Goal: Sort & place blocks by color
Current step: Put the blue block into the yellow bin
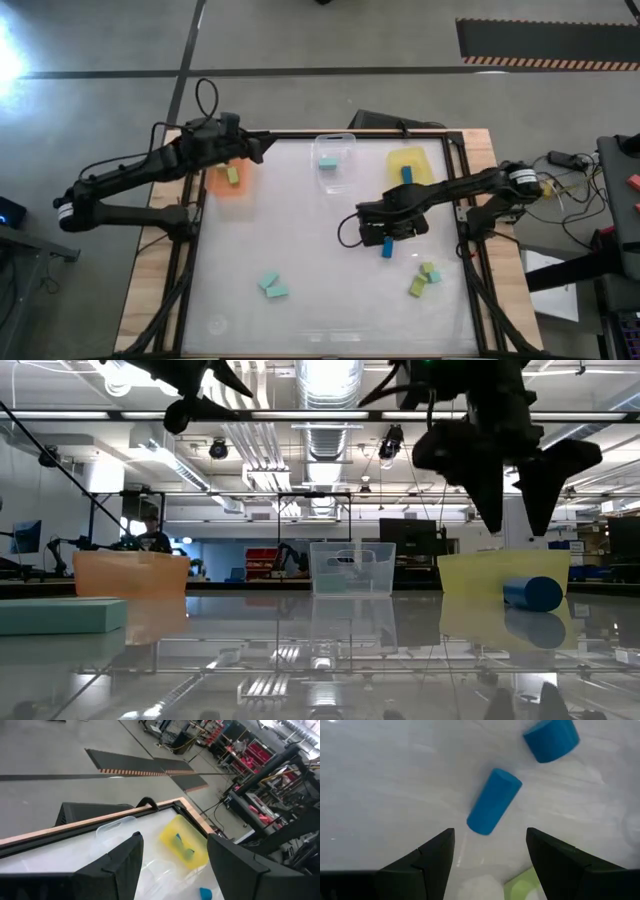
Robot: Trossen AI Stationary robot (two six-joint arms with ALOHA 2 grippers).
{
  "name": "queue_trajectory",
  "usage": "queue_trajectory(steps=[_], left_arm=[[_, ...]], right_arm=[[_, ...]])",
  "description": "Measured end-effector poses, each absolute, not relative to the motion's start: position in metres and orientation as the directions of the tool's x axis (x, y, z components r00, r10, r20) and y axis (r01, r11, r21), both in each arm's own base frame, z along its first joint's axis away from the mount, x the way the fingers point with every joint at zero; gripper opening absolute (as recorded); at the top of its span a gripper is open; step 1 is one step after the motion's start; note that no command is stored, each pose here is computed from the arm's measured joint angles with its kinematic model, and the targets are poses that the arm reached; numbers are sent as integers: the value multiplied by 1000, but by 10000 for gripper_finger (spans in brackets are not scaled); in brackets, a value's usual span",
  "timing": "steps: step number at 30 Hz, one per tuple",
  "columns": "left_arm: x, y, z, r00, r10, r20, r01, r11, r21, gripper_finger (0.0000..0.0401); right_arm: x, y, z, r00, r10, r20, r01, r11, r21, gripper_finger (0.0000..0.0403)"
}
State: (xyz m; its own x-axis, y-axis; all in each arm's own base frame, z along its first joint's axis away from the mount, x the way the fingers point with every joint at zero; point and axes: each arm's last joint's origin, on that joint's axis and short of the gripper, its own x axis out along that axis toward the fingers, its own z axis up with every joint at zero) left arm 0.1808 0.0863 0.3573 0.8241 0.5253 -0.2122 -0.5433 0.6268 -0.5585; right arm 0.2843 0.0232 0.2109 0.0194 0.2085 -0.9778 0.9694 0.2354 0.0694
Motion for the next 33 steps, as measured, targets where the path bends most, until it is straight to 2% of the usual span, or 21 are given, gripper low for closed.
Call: queue_trajectory(steps=[6, 16, 24, 27, 33], left_arm=[[181, 86, 357, 824, 525, -211, -543, 627, -558, 203], [181, 86, 354, 822, 524, -221, -548, 625, -556, 203], [183, 87, 352, 821, 524, -228, -552, 623, -554, 203], [183, 87, 352, 820, 523, -231, -553, 623, -554, 203], [184, 88, 351, 820, 523, -233, -554, 622, -553, 203]], right_arm=[[288, 25, 192, -35, 209, -977, 964, 266, 22, 238], [279, 25, 166, 6, 237, -972, 968, 241, 65, 238], [279, 25, 159, 47, 240, -970, 965, 240, 106, 233], [279, 25, 153, 71, 240, -968, 964, 234, 128, 211], [278, 26, 148, 85, 283, -955, 959, 236, 155, 135]])
